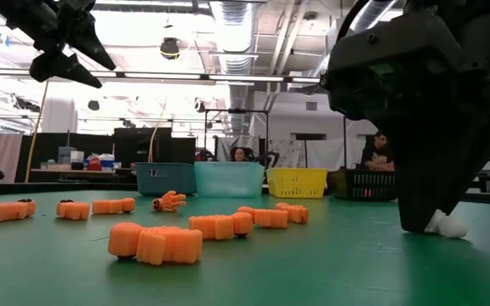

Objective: Sort Halloween decoration
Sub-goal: Put the white skeleton toy into the blue transparent bin

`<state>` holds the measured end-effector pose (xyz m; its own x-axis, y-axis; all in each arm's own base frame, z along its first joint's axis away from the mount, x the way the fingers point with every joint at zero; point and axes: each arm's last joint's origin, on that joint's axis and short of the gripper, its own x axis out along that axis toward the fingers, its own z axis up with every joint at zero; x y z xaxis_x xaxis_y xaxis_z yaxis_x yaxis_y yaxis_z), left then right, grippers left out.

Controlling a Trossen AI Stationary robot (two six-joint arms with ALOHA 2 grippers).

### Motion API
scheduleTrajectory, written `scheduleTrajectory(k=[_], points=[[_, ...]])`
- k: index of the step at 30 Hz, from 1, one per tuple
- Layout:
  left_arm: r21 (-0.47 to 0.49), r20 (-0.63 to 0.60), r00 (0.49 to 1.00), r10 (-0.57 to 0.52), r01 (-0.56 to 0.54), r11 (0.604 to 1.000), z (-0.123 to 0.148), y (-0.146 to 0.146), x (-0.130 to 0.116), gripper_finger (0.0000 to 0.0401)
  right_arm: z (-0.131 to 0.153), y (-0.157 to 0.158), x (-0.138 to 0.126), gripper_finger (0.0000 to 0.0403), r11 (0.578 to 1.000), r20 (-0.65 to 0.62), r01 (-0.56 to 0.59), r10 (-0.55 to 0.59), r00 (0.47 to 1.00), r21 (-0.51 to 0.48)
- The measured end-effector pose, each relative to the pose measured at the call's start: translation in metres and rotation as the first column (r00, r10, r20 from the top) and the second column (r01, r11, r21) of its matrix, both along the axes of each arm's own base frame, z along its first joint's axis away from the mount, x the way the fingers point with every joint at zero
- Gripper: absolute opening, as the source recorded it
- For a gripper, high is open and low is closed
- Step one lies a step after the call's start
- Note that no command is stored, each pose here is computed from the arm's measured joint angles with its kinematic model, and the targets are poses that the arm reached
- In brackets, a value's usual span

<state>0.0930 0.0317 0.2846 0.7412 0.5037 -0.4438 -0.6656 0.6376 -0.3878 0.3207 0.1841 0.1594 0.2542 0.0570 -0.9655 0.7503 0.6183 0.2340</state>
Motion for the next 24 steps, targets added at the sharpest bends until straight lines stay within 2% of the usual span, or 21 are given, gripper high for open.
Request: scheduleTrajectory(k=[8,15,19,24], points=[[-0.001,-0.003,1.000,0.001,-0.001,1.000,0.000,0.000,0.000,0.0261,0.004,-0.006,0.003,0.0013,1.000,-0.023,-0.009,0.010,1.000,0.027],[-0.001,-0.002,1.000,0.001,-0.001,1.000,0.000,0.000,0.000,0.0261,0.020,-0.028,0.019,0.0008,0.990,-0.053,-0.137,0.136,0.989,-0.028],[-0.001,-0.003,1.000,0.001,-0.001,1.000,0.000,0.000,0.000,0.0261,0.033,-0.060,0.034,0.0004,0.976,-0.071,-0.205,0.200,0.977,-0.072],[0.012,-0.012,1.000,-0.004,0.004,1.000,0.000,0.000,0.000,0.0261,0.050,-0.108,0.058,0.0004,0.966,0.003,-0.216,0.219,0.976,-0.145]])
